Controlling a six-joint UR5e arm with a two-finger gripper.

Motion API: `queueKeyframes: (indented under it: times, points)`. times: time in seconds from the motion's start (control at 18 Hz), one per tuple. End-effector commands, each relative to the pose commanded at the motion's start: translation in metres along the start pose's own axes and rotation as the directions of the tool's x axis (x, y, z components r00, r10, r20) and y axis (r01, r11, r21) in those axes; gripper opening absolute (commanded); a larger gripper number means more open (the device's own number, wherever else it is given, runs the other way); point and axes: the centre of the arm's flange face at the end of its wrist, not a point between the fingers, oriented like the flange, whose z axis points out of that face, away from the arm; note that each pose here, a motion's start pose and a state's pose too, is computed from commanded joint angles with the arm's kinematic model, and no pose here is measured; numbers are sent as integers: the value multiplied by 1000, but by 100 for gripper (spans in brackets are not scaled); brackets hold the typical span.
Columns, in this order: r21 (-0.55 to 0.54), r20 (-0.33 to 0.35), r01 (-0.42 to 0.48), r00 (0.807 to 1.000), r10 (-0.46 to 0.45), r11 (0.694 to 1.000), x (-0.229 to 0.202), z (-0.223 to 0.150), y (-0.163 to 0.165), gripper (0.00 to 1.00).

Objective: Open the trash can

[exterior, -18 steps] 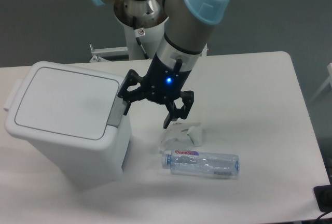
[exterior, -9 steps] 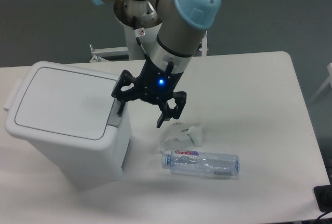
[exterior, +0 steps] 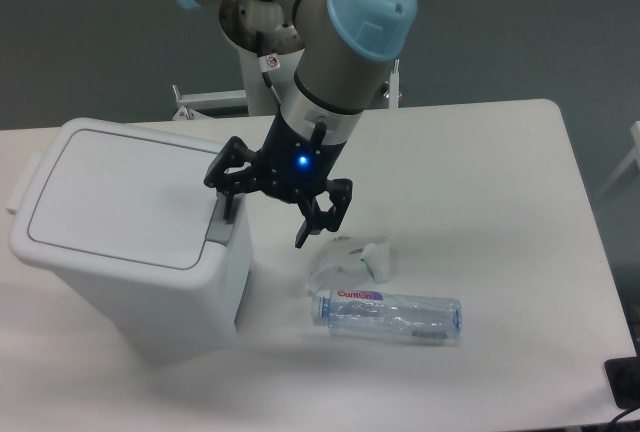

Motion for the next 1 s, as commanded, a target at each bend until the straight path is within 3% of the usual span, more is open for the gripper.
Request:
queueKeyframes:
  times: [1.0]
  points:
    - [16,14,-8,1000,8,1000,0,-4,-2,100]
